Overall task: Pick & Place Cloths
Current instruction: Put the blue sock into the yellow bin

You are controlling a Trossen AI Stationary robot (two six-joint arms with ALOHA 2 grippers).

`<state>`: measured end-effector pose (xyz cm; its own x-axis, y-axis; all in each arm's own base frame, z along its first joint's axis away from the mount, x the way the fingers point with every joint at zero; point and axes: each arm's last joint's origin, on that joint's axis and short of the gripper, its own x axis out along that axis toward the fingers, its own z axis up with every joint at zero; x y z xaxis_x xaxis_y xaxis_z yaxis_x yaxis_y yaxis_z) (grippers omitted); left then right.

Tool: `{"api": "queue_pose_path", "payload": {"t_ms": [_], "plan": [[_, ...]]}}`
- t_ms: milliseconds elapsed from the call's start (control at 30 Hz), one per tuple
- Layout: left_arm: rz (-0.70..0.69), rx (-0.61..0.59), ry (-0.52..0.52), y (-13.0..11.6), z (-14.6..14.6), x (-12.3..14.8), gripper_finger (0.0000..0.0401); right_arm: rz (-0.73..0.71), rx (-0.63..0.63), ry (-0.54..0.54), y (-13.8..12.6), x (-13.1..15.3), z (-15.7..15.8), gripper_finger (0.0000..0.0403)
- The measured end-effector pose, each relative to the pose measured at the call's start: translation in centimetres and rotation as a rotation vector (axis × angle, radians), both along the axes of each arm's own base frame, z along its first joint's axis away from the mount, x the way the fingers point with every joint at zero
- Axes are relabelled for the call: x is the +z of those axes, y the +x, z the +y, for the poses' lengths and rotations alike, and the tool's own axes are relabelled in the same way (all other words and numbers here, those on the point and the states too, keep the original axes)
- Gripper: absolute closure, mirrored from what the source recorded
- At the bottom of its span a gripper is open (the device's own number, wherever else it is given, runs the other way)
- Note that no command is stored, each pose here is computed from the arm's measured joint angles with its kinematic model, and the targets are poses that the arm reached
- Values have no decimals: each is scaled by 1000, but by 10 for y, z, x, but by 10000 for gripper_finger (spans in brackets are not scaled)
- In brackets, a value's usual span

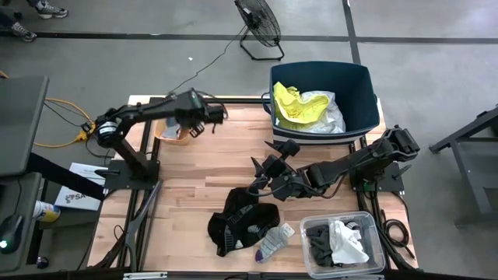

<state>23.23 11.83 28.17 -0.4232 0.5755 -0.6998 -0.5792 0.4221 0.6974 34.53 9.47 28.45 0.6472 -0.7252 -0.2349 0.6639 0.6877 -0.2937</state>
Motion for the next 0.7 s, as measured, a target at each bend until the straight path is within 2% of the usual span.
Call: {"api": "queue_pose_path", "payload": {"t_ms": [133, 367, 500, 600, 700], "plan": [[-26, 128, -71, -15, 25, -1, 401, -5, -3, 6, 0, 0, 0, 82], [-64, 265, -209, -42, 60, -4, 401, -12, -4, 15, 0, 0, 0, 82], [-178, 355, -236, -53, 79, -6, 401, -14, -4, 17, 0, 0, 0, 82], [-285, 377, -289, -59, 93, -8, 401, -14, -4, 17, 0, 0, 0, 82], [-374, 402, -295, -64, 104, -9, 401, -14, -4, 17, 0, 0, 0, 82]]}}
